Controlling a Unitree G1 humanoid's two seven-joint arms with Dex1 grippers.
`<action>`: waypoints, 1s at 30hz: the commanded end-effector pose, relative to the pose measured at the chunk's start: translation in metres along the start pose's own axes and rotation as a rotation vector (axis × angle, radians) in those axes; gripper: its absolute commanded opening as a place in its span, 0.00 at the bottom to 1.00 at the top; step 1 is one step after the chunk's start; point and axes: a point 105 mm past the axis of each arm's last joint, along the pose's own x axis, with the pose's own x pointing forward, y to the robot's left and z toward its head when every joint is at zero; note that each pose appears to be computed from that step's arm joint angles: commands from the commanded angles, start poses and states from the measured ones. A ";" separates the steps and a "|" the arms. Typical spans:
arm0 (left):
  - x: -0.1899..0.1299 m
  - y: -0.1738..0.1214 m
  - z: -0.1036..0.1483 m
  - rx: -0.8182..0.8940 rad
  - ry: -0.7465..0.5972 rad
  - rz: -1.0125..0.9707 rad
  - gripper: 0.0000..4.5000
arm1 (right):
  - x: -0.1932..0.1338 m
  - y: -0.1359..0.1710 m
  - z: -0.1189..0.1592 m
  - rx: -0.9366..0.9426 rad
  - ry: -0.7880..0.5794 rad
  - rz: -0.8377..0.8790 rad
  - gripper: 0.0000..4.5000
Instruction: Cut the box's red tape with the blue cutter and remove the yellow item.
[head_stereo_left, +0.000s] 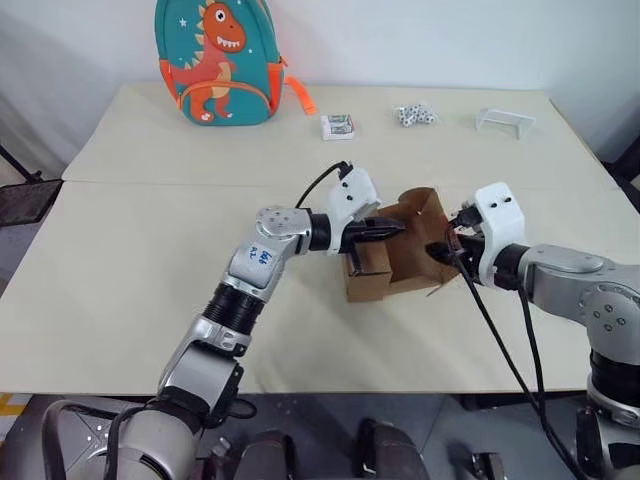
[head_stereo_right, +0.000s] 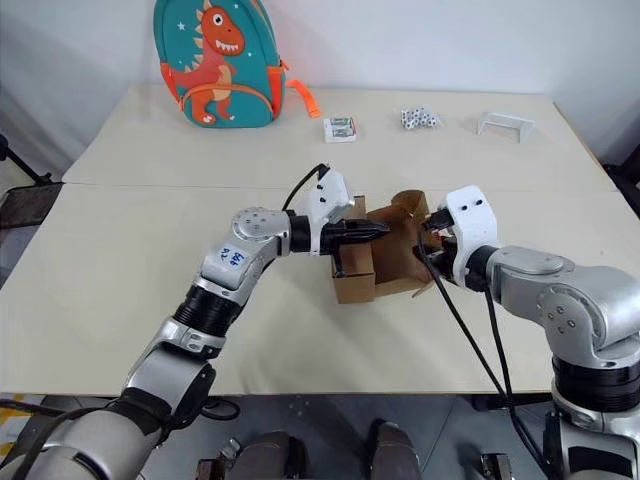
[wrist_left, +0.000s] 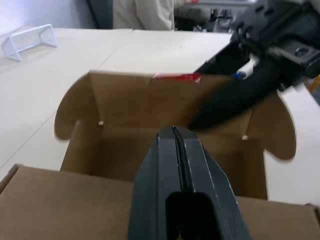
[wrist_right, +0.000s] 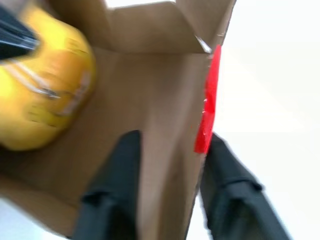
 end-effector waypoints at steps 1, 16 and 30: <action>0.001 -0.003 -0.007 0.008 0.029 0.001 0.00 | -0.005 0.002 0.010 -0.037 -0.035 -0.008 0.03; -0.025 0.005 -0.020 -0.013 0.088 0.049 0.00 | -0.009 0.006 0.034 -0.119 -0.078 -0.009 0.01; -0.059 0.004 -0.043 -0.070 0.157 0.093 0.00 | -0.024 0.015 0.052 -0.162 -0.114 0.034 0.01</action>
